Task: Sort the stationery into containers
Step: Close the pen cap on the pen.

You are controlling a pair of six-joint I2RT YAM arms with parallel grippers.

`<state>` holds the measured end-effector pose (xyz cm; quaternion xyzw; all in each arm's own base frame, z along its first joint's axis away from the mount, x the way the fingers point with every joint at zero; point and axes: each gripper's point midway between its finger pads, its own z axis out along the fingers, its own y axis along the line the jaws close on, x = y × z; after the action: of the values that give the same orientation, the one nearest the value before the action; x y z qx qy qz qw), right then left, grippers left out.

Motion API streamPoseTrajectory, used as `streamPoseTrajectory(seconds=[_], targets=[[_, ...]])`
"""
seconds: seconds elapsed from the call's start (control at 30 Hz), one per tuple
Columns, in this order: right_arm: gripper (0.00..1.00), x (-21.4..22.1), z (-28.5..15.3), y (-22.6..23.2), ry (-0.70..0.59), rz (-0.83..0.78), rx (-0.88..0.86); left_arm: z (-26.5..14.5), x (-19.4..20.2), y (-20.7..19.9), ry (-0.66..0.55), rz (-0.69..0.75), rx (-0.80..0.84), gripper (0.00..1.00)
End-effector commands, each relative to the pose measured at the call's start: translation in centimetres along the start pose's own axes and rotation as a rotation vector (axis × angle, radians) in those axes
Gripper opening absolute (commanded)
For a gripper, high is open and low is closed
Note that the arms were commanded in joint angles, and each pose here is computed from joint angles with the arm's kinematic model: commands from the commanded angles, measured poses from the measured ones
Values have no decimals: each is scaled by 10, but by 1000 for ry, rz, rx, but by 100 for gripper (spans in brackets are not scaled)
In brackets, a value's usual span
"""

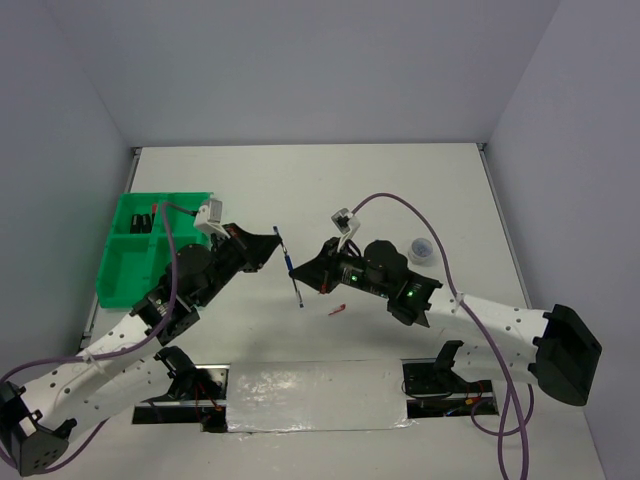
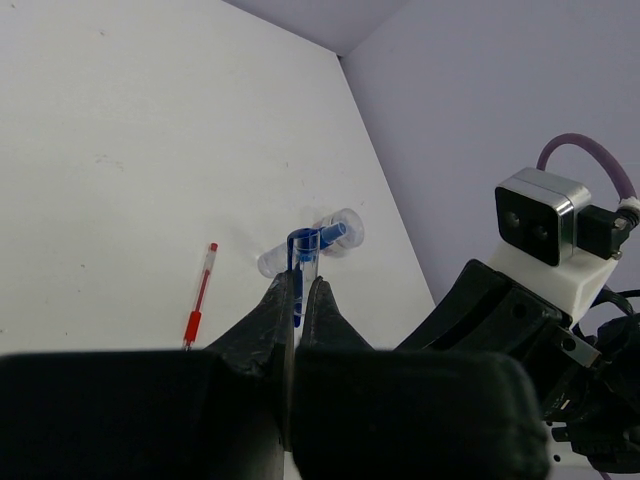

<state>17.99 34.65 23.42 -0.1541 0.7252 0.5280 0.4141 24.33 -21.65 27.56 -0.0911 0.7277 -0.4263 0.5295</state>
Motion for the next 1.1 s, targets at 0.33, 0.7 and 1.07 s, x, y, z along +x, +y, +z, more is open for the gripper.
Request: streamPoseTrajectory(seconds=[0.33, 0.7, 1.07], targets=[[0, -17, 11, 17, -29, -9, -43, -3, -18, -22, -51, 3, 72, 0], [0, -25, 12, 17, -45, -23, -23, -2, -12, -15, -39, 5, 54, 0], [0, -30, 18, 12, -51, -30, 7, -8, -13, -21, -31, 5, 82, 0]])
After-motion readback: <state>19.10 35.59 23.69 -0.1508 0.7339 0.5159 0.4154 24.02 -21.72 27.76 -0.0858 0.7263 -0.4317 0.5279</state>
